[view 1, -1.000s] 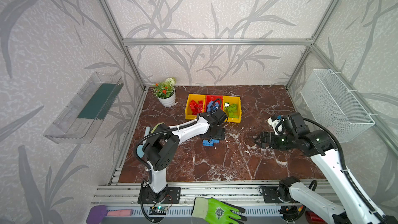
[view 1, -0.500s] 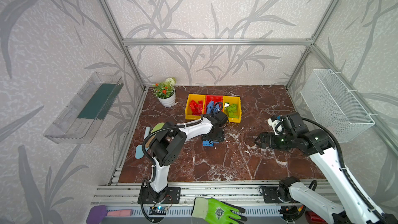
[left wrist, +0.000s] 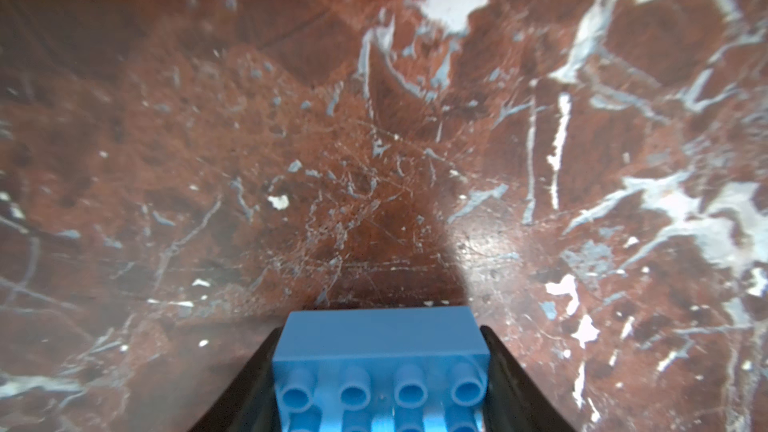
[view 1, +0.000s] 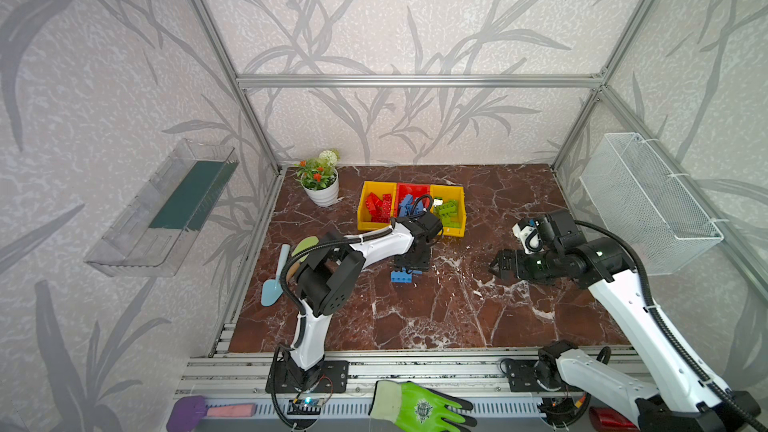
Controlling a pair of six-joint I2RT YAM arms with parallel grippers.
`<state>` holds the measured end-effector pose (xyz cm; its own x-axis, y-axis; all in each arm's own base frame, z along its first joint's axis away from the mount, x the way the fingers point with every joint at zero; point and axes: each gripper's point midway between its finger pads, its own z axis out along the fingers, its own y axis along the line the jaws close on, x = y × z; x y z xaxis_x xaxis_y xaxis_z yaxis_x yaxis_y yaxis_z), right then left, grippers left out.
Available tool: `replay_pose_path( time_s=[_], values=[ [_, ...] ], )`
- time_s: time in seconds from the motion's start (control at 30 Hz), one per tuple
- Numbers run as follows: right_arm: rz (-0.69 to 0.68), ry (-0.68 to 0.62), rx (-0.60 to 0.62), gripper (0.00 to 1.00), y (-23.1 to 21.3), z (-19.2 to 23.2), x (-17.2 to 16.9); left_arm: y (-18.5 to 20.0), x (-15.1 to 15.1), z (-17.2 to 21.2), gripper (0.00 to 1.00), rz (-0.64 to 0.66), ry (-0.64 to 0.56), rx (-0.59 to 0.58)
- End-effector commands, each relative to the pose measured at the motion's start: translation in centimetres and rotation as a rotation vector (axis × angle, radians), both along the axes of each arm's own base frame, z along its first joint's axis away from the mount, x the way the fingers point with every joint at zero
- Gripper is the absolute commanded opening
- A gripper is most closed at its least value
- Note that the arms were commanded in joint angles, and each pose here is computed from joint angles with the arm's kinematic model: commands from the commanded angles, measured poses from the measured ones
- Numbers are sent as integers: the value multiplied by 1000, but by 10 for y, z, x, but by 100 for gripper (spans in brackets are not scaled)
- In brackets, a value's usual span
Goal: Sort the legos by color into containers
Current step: 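Reach the left gripper down and grasp a blue brick from the pile, then carry the blue brick into the red bin and release it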
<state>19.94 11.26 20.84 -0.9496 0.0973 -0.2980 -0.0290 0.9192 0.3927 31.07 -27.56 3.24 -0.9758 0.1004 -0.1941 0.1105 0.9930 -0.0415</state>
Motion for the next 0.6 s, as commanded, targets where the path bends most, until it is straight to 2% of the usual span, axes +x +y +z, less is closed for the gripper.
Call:
replay_pose_path(
  time_s=[0.0, 0.17, 0.3, 0.57],
  values=[
    [12, -31, 4, 99, 3, 8, 10, 8, 11, 21, 45, 5, -31, 40],
    [19, -31, 6, 99, 7, 9, 21, 11, 36, 55, 44, -3, -85, 40],
    [20, -39, 0, 99, 10, 11, 33, 16, 69, 79, 44, 6, -134, 38],
    [-1, -53, -14, 99, 10, 17, 49, 28, 141, 94, 45, 49, -174, 6]
  ],
)
